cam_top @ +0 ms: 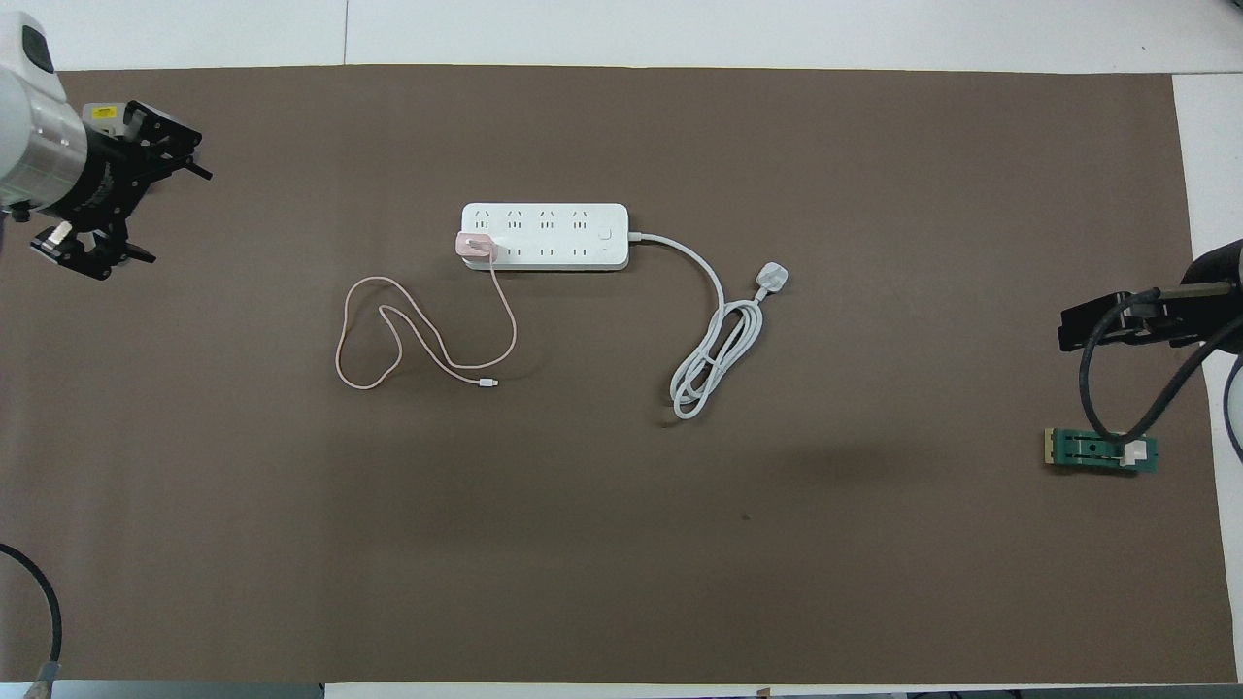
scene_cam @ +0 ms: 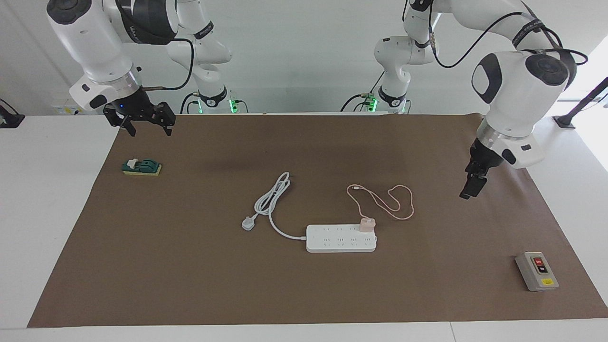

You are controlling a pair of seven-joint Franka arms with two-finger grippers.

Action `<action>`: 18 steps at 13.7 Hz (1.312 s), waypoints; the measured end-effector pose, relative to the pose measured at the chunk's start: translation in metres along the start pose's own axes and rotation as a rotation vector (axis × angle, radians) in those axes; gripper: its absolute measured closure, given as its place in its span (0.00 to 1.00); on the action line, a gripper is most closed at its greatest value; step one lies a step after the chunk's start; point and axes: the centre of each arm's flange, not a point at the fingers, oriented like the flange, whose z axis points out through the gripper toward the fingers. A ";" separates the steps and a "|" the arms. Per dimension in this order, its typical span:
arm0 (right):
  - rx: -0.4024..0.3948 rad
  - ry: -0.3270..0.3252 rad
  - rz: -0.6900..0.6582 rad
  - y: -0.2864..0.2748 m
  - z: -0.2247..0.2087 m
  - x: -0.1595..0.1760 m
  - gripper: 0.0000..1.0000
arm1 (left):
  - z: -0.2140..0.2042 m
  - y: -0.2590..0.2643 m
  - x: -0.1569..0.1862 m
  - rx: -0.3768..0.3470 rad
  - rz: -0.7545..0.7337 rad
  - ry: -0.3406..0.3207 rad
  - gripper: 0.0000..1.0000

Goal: Plug charger into power strip

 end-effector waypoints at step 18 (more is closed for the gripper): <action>0.000 0.000 0.000 0.000 0.000 0.000 0.00 | -0.089 -0.101 -0.035 -0.004 0.819 -0.147 0.00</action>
